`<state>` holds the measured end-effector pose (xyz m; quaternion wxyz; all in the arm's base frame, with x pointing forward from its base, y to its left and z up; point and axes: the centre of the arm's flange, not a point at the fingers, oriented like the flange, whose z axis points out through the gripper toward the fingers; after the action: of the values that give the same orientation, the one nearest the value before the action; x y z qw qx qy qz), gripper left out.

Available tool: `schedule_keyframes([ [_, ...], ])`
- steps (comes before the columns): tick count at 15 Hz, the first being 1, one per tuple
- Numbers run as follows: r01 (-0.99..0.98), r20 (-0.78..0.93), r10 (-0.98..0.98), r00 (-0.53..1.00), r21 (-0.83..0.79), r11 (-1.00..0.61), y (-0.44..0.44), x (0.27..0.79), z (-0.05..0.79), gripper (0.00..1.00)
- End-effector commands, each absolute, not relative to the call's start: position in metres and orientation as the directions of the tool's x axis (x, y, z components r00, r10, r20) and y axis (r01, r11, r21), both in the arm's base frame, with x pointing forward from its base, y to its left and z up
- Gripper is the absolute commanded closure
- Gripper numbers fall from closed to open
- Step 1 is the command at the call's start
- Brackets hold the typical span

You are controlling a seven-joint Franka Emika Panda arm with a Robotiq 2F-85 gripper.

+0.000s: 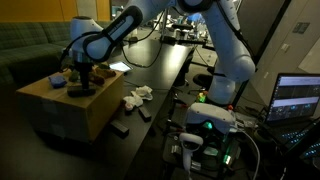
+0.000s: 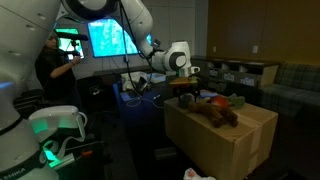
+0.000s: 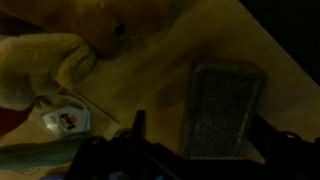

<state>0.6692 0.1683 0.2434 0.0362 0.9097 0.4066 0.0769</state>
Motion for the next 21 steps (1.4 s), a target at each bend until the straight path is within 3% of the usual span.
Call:
schedule_keyframes([
  [1, 0.742, 0.112, 0.755, 0.646, 0.136, -0.656, 0.169, 0.684, 0.239, 0.0],
  [10, 0.732, 0.092, 0.741, 0.665, 0.117, -0.671, 0.168, 0.711, 0.229, 0.0],
  [12, 0.731, 0.082, 0.74, 0.668, 0.116, -0.673, 0.168, 0.713, 0.231, 0.25],
  [17, 0.737, 0.053, 0.742, 0.668, 0.093, -0.67, 0.167, 0.711, 0.25, 0.65],
  [21, 0.733, 0.006, 0.735, 0.678, 0.059, -0.677, 0.169, 0.701, 0.253, 0.69],
])
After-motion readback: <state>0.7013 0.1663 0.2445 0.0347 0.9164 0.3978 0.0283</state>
